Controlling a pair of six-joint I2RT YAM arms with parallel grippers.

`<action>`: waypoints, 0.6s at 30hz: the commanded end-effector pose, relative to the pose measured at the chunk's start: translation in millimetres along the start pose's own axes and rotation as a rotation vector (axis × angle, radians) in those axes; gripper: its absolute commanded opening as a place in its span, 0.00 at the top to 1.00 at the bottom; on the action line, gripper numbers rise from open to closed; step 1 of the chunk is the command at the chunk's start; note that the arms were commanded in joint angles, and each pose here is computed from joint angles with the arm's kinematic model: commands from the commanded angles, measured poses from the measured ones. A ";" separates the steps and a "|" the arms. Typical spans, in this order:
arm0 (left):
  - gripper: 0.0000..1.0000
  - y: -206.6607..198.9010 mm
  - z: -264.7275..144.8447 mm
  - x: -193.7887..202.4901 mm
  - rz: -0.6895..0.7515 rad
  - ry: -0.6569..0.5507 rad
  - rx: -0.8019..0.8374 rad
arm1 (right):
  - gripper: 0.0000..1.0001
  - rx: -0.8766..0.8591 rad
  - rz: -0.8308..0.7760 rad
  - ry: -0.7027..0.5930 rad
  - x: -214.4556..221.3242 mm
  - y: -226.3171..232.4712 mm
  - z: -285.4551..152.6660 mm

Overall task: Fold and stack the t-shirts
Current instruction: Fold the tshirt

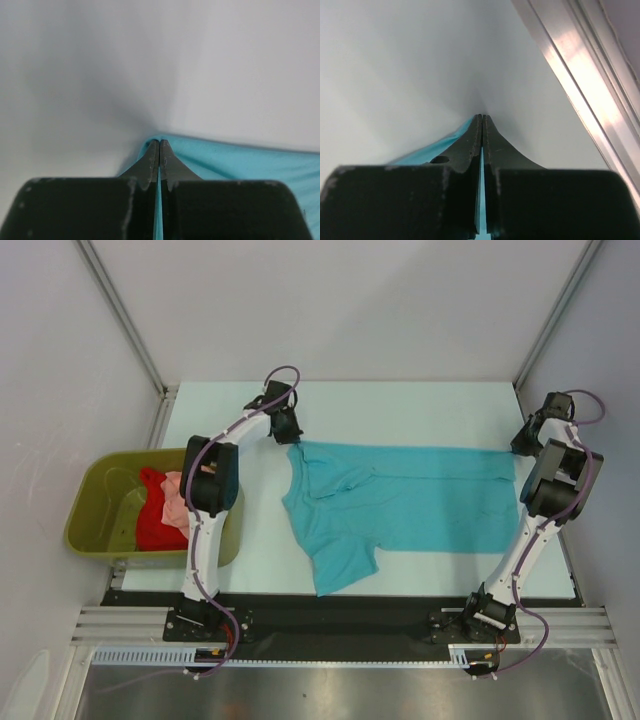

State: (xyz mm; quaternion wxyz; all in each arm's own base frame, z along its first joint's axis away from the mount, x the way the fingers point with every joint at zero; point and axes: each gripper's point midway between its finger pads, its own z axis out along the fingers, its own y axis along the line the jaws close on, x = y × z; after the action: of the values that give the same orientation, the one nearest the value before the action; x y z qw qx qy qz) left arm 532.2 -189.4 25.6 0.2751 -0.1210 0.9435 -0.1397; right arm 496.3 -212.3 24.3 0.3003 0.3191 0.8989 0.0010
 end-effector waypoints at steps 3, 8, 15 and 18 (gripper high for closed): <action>1.00 -2.6 -23.4 -42.1 -0.025 -0.134 0.018 | 1.00 0.075 0.004 -0.092 -24.3 -13.7 -2.6; 0.74 -5.9 -32.1 -49.7 0.015 -0.142 0.010 | 0.89 0.087 -0.005 -0.057 -26.1 -4.4 -12.6; 0.36 -11.0 -73.5 -51.8 0.044 -0.171 -0.004 | 0.30 0.235 0.027 -0.095 -47.6 8.3 -82.6; 0.25 -16.0 -102.8 -45.5 0.073 -0.173 -0.004 | 0.23 0.247 0.032 -0.114 -52.5 19.0 -124.6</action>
State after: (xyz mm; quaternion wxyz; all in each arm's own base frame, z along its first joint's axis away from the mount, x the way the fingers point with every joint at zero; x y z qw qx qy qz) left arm 527.4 -174.5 68.9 0.3120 -0.1130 0.9359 -0.1179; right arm 490.7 -209.3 74.1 0.2762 0.3458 0.8923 -0.0892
